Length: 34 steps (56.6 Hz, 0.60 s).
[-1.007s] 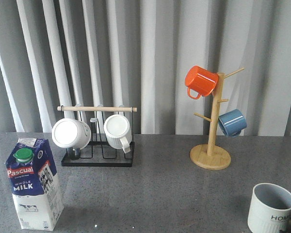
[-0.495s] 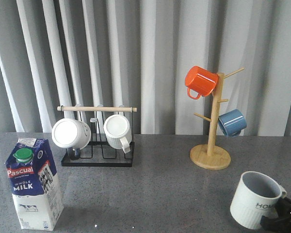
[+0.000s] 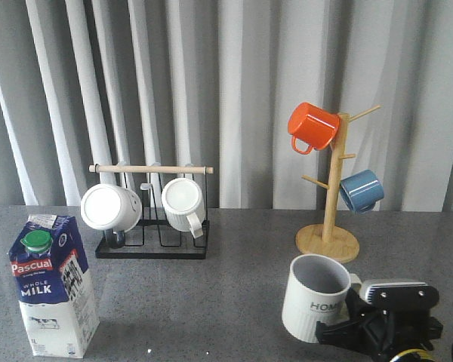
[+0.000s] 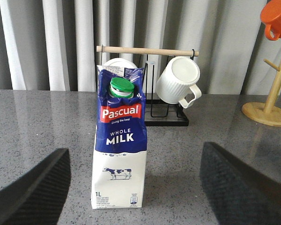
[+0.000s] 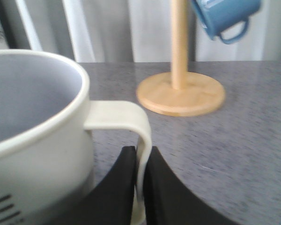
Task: Place milk next to cup
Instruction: 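Slide the mug with the right gripper toward the table center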
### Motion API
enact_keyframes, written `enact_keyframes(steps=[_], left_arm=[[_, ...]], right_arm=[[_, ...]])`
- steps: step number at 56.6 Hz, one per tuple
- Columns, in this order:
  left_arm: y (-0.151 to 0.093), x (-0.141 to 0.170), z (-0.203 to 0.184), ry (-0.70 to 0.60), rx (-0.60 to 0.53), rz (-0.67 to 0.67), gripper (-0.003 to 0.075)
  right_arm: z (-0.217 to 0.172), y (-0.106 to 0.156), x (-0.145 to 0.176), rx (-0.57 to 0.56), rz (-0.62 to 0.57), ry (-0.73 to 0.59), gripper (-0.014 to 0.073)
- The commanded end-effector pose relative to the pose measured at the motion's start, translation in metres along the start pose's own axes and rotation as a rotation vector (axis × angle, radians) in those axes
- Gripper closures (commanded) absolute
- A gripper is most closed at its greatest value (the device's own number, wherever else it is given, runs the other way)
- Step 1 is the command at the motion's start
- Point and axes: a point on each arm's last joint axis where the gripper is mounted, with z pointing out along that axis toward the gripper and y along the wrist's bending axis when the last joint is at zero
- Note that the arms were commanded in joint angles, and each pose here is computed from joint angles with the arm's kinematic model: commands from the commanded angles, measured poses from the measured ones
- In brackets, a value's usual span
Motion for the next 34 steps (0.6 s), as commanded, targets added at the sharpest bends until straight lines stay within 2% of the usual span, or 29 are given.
enact_keyframes(steps=[1, 21, 34], left_arm=[[-0.003, -0.017, 0.0, -0.096, 0.023, 0.001, 0.0177], [-0.003, -0.017, 0.0, -0.096, 0.023, 0.001, 0.0177], [-0.003, -0.017, 0.0, -0.096, 0.023, 0.001, 0.0177]], right_arm=[[0.005, 0.015, -0.029, 0.02, 0.011, -0.133, 0.0599], [0.019, 0.049, -0.008, 0.014, 0.008, -0.081, 0.0599], [0.022, 0.048, 0.004, 0.055, 0.028, -0.041, 0.0599]])
